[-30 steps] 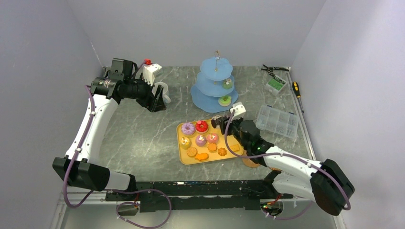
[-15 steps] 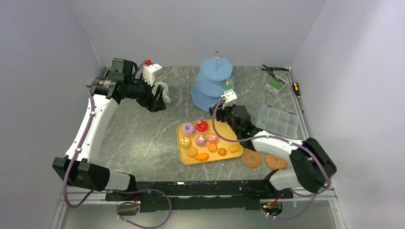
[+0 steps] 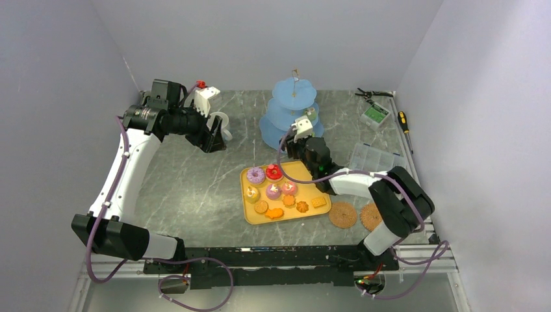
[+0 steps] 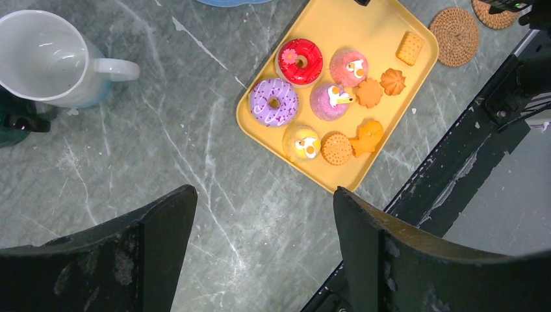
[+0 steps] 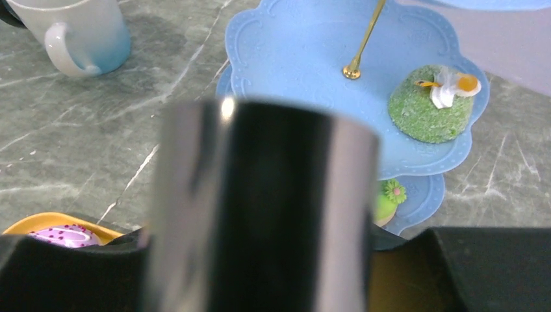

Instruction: Serve the afternoon tea

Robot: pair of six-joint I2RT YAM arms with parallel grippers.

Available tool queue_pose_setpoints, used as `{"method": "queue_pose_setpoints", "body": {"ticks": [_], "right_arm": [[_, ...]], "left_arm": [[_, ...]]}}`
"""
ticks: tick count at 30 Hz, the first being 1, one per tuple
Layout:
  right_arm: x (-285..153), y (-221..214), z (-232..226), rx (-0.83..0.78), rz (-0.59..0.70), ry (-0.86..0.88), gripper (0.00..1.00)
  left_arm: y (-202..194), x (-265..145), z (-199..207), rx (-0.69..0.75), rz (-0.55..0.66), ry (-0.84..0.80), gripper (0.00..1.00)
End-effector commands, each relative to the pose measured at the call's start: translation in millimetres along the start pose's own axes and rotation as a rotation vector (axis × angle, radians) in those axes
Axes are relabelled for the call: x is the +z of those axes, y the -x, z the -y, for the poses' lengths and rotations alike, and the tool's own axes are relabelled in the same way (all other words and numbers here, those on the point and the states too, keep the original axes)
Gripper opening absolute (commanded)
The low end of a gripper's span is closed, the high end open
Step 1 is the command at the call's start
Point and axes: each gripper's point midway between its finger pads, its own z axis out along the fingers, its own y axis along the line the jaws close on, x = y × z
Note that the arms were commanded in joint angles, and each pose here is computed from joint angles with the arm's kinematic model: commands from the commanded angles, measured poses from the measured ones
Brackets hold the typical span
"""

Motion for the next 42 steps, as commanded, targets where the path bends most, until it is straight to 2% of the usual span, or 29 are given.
{"method": "queue_pose_setpoints", "body": {"ticks": [1, 11, 20, 29, 37, 42], "right_arm": [[14.4, 29.5, 2.4, 0.017, 0.113, -0.016, 0.50], [17.7, 21.6, 6.9, 0.024, 0.111, -0.045, 0.64], [6.8, 29.9, 8.9, 0.020, 0.133, -0.044, 0.65], [-18.3, 36.8, -12.0, 0.032, 0.143, 0.001, 0.65], [-66.5, 50.1, -39.2, 0.101, 0.163, 0.088, 0.65], [-89.5, 44.1, -62.0, 0.148, 0.145, 0.172, 0.65]], "left_arm": [[12.2, -8.6, 4.1, 0.037, 0.045, -0.008, 0.83], [10.3, -7.7, 7.4, 0.038, 0.042, -0.029, 0.83], [11.9, -7.0, 8.2, 0.022, 0.044, -0.035, 0.83], [12.6, -6.4, 8.2, 0.020, 0.043, -0.039, 0.83], [10.1, -4.9, 7.3, 0.016, 0.035, -0.038, 0.83], [12.1, -3.2, 7.2, 0.005, 0.037, -0.045, 0.83]]}}
